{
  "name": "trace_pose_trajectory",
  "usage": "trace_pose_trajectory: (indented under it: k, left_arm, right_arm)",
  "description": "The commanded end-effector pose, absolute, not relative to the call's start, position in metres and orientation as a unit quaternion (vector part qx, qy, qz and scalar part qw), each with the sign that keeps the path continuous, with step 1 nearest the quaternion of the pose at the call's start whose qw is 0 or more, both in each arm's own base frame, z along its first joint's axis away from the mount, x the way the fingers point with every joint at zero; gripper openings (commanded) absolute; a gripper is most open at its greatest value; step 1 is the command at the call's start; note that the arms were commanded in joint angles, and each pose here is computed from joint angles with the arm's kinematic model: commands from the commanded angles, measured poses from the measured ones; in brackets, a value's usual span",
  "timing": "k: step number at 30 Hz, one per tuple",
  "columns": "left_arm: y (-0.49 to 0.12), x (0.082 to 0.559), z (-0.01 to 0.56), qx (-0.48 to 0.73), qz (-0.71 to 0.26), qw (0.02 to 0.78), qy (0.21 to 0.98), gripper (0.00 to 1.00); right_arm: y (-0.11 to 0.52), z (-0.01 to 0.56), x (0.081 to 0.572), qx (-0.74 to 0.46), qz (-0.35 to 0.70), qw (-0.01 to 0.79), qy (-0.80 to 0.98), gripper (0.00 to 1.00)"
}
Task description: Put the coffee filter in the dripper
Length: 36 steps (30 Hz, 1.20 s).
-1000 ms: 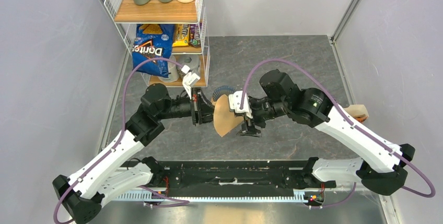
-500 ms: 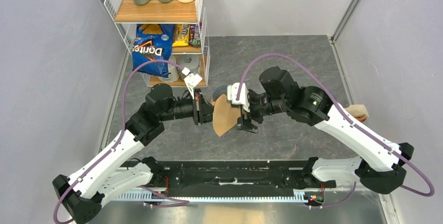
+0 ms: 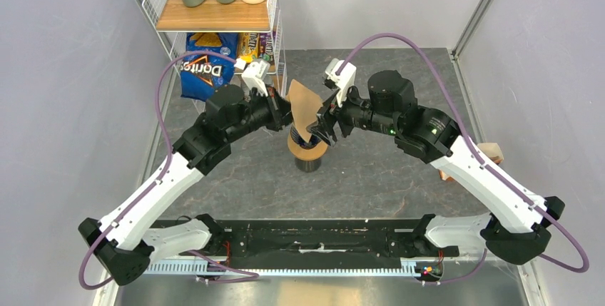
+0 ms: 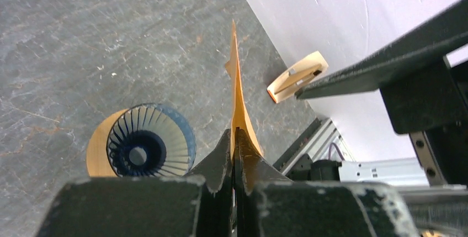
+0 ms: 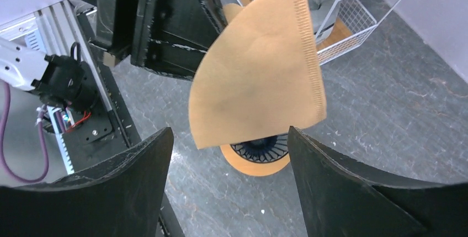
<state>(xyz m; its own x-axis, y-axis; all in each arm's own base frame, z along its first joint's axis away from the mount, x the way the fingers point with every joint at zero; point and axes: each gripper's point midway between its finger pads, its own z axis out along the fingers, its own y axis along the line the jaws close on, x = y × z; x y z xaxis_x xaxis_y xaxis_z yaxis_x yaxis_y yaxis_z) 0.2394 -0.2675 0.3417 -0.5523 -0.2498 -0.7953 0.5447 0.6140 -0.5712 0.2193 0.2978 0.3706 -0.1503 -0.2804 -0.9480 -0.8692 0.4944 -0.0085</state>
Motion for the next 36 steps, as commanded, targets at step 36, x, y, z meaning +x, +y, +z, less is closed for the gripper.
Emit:
trace_pose_trajectory:
  k: [36]
  left_arm:
    - [-0.278, 0.263, 0.368, 0.028, -0.441, 0.475, 0.761, 0.02]
  right_arm:
    - [0.286, 0.399, 0.289, -0.340, 0.048, 0.655, 0.673, 0.53]
